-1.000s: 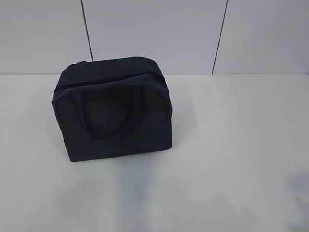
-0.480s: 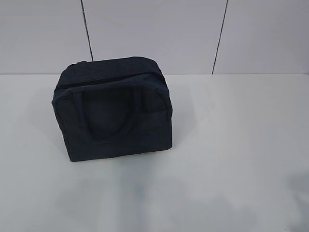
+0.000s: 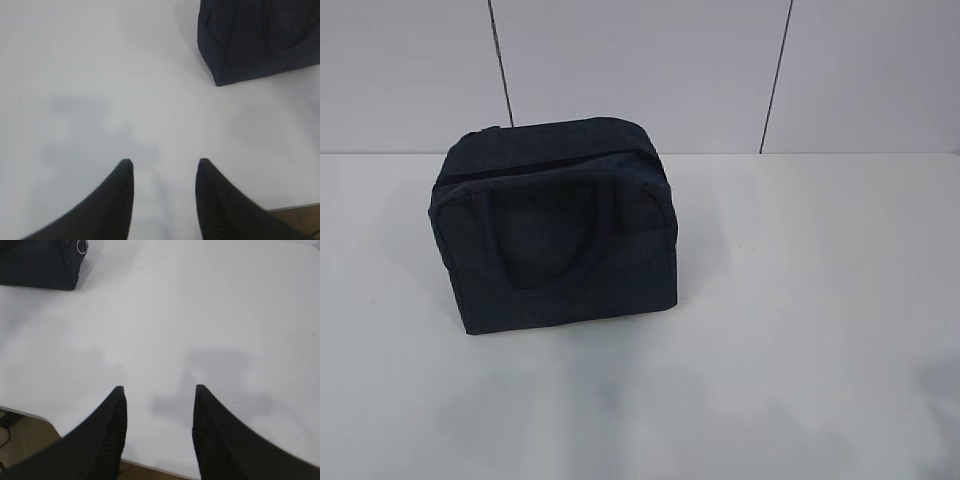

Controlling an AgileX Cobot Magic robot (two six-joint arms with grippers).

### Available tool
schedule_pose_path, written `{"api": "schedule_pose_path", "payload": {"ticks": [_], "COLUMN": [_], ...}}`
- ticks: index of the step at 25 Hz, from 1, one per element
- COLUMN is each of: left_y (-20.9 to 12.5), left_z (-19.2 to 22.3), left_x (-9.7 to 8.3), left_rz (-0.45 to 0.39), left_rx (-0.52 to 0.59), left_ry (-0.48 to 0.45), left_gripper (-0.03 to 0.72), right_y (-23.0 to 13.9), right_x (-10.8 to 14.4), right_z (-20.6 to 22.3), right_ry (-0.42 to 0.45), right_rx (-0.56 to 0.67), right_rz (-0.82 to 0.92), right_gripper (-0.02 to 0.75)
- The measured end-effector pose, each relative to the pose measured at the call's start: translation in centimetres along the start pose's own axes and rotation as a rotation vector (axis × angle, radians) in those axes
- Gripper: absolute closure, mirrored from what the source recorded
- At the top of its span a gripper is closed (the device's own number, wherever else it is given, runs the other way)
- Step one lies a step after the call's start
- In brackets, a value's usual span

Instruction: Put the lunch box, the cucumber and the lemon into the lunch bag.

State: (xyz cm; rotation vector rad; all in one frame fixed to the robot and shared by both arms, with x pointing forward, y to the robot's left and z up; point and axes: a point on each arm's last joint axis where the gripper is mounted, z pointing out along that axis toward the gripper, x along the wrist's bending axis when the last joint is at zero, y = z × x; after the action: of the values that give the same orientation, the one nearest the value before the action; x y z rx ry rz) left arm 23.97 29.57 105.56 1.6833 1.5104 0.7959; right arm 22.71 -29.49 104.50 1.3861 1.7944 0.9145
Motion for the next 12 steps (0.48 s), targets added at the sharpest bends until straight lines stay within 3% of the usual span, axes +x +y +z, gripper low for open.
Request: {"api": "schedule_pose_path", "payload": {"ticks": [12], "left_y": [0.0], "left_z": [0.0], "left_x": [-0.01], "left_rz": [-0.001], "left_rx": [0.0], "left_ry": [-0.002], "left_gripper": [0.391], "right_y": [0.0], "right_x": [0.0], "right_z": [0.0], "right_ry": [0.0], "right_rx": [0.0], "right_rz": [0.0], "right_gripper": [0.4]}}
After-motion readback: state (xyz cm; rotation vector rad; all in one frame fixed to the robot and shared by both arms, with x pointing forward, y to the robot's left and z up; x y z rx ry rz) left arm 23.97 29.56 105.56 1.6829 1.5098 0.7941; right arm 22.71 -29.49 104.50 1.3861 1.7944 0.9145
